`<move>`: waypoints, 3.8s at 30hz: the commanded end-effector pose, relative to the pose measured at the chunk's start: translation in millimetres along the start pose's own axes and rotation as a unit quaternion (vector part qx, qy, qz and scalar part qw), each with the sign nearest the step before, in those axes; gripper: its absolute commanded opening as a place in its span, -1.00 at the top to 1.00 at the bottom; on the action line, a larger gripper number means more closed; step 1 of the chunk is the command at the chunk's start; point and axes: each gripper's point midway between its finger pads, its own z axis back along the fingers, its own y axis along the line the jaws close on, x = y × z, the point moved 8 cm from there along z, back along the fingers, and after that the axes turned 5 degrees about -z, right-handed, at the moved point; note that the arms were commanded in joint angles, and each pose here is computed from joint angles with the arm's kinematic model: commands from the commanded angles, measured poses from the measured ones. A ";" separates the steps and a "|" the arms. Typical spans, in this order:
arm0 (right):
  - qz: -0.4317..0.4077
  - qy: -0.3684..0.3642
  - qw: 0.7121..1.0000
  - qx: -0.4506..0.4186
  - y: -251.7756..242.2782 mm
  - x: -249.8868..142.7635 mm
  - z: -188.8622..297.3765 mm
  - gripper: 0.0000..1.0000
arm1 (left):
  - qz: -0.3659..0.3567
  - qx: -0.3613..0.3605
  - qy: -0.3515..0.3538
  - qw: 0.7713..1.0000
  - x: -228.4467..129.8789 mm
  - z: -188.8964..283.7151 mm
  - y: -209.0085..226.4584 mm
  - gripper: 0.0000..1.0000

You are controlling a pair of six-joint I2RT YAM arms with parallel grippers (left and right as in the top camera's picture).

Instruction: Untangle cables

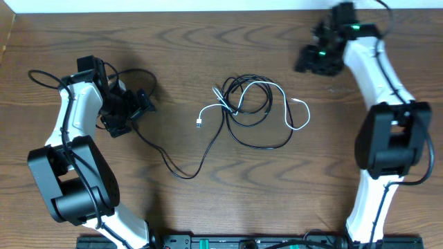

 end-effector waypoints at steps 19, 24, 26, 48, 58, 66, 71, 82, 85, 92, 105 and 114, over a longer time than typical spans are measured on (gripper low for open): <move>0.015 -0.022 0.998 0.064 168.0 -51.6 -15.6 0.25 | 0.009 0.006 0.004 1.000 -0.3 -2.0 3.1 -0.95; -0.016 -0.006 0.998 0.068 184.4 -66.1 -18.3 0.70 | 0.009 0.006 0.004 1.000 -0.3 -2.0 3.1 -0.96; -0.044 -0.001 0.997 0.069 187.2 -69.0 -18.7 0.71 | 0.009 0.006 0.004 1.000 -0.2 -1.9 3.1 -0.96; 0.066 0.011 0.998 -0.002 206.9 -108.4 -24.1 0.28 | 0.009 0.006 0.004 1.000 -0.3 -2.0 3.1 -0.96; -0.029 -0.063 0.995 0.073 194.5 -64.2 47.2 -0.99 | 0.009 0.006 0.004 1.000 -0.3 -2.0 3.1 -0.96; -0.149 -0.035 0.988 0.001 152.7 -67.5 43.3 -0.99 | 0.009 0.006 0.004 1.000 -0.3 -2.0 3.1 -0.96; -0.162 -0.002 0.987 -0.016 154.2 -97.3 3.0 -0.31 | 0.009 0.006 0.004 1.000 -0.3 -2.0 3.1 -0.96; -0.272 -0.041 0.960 -0.054 122.6 -114.9 -43.5 0.00 | 0.009 0.005 0.004 1.000 -0.3 -2.0 3.1 -0.96; -0.282 -0.066 0.957 -0.027 118.4 -105.8 -50.9 -0.03 | 0.009 0.005 0.004 1.000 -0.3 -2.0 3.1 -0.96; -0.331 -0.108 0.937 0.009 107.5 -80.5 -48.3 0.17 | 0.009 0.005 0.004 1.000 -0.2 -1.9 3.1 -0.96; -0.320 -0.086 0.944 -0.002 122.9 -99.6 -52.6 0.30 | 0.009 0.006 0.004 1.000 -0.3 -2.0 3.1 -0.96; -0.235 -0.089 0.968 0.008 121.1 -91.7 -38.3 0.98 | 0.009 0.006 0.004 1.000 -0.3 -2.0 3.1 -0.96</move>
